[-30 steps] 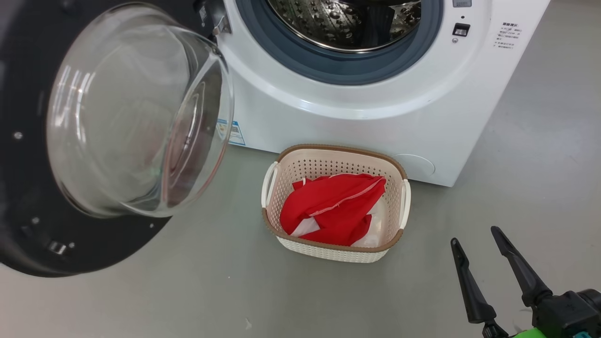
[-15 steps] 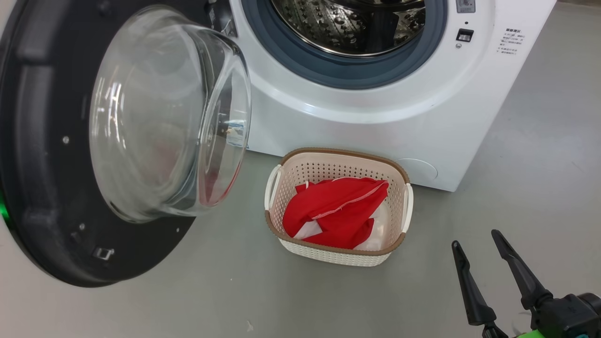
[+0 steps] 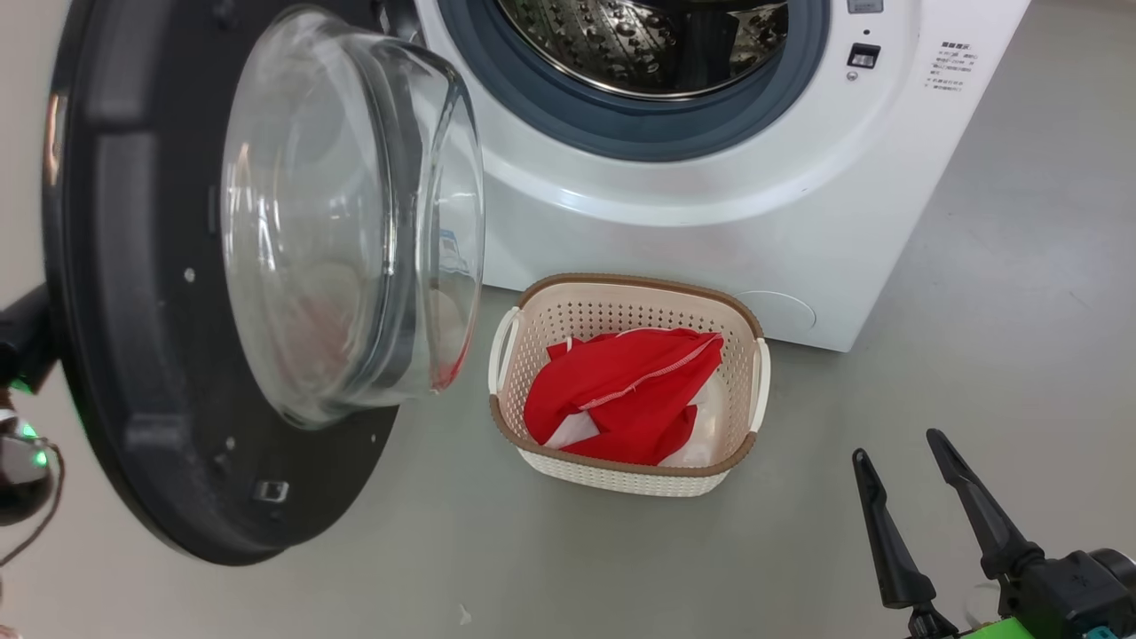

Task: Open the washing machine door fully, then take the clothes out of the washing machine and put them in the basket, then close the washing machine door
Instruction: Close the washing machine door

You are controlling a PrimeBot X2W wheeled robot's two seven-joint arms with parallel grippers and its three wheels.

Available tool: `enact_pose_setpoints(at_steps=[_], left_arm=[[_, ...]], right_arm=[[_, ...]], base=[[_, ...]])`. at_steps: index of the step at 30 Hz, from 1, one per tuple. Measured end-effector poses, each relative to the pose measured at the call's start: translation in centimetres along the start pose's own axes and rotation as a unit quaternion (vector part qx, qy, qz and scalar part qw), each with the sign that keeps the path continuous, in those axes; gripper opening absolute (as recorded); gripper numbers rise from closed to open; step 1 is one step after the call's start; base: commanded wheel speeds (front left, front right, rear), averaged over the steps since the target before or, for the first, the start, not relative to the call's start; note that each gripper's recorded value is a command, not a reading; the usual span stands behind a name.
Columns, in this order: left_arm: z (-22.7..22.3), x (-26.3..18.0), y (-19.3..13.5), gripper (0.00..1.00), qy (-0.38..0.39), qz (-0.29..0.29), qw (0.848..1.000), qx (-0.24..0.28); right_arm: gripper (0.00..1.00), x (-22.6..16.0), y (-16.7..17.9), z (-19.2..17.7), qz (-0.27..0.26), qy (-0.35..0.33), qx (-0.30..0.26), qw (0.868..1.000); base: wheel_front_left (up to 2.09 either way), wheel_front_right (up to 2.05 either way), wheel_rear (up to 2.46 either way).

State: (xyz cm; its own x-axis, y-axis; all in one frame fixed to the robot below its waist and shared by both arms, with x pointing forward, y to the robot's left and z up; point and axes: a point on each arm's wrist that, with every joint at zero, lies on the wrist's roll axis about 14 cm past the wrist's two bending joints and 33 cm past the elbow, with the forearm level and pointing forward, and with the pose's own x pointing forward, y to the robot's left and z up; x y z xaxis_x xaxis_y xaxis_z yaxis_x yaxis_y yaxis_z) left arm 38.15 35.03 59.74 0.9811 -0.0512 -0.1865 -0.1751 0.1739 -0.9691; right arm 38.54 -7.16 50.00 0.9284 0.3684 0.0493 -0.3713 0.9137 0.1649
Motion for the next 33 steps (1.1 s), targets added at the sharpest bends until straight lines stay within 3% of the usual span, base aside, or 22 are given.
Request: enact_pose_setpoints(at_steps=[33], left_arm=[[-12.3,4.2,-2.9,0.00,0.103,-0.086,0.991,-0.021]], right_arm=[[1.00,-1.9,-2.2,1.0,-0.042,-0.015,-0.005,0.999]], base=[[0.00,0.00,0.00]])
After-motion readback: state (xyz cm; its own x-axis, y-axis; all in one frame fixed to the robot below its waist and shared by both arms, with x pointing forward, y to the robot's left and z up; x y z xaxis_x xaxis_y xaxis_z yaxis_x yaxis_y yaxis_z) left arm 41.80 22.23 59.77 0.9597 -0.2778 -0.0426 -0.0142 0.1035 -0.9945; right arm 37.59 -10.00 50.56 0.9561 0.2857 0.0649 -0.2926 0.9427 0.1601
